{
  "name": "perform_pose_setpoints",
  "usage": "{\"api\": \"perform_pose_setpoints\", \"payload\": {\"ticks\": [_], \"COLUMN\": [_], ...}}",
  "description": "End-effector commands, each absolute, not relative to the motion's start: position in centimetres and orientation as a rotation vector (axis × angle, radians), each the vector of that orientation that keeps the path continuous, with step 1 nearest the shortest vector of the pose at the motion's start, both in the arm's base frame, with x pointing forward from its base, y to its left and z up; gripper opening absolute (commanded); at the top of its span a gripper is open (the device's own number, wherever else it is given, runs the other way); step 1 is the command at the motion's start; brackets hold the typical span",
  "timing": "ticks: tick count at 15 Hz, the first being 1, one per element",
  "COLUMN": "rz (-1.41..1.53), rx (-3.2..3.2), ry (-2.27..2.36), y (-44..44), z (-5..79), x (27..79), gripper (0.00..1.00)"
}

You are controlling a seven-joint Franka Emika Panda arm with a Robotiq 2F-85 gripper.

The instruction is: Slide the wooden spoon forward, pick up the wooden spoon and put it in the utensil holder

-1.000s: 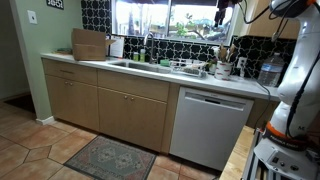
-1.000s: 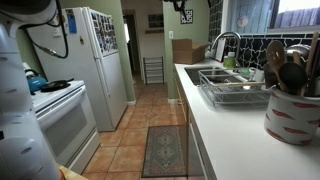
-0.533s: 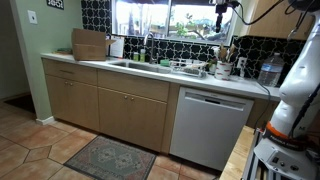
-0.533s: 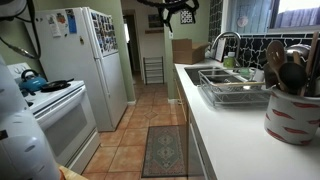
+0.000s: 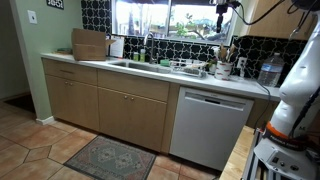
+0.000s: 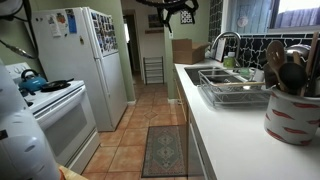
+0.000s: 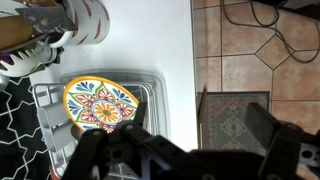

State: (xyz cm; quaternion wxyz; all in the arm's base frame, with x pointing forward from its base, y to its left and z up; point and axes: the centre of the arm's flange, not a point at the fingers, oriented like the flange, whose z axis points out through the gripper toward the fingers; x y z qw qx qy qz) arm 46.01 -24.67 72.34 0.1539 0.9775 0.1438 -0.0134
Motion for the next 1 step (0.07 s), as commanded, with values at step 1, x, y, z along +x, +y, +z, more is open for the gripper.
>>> {"api": "perform_pose_setpoints", "payload": {"ticks": [1], "rz": [-0.038], "rx": [2.802], "ry": [0.413], "y": [-24.67], "z": [72.35], "x": [46.02], "gripper": [1.00]}}
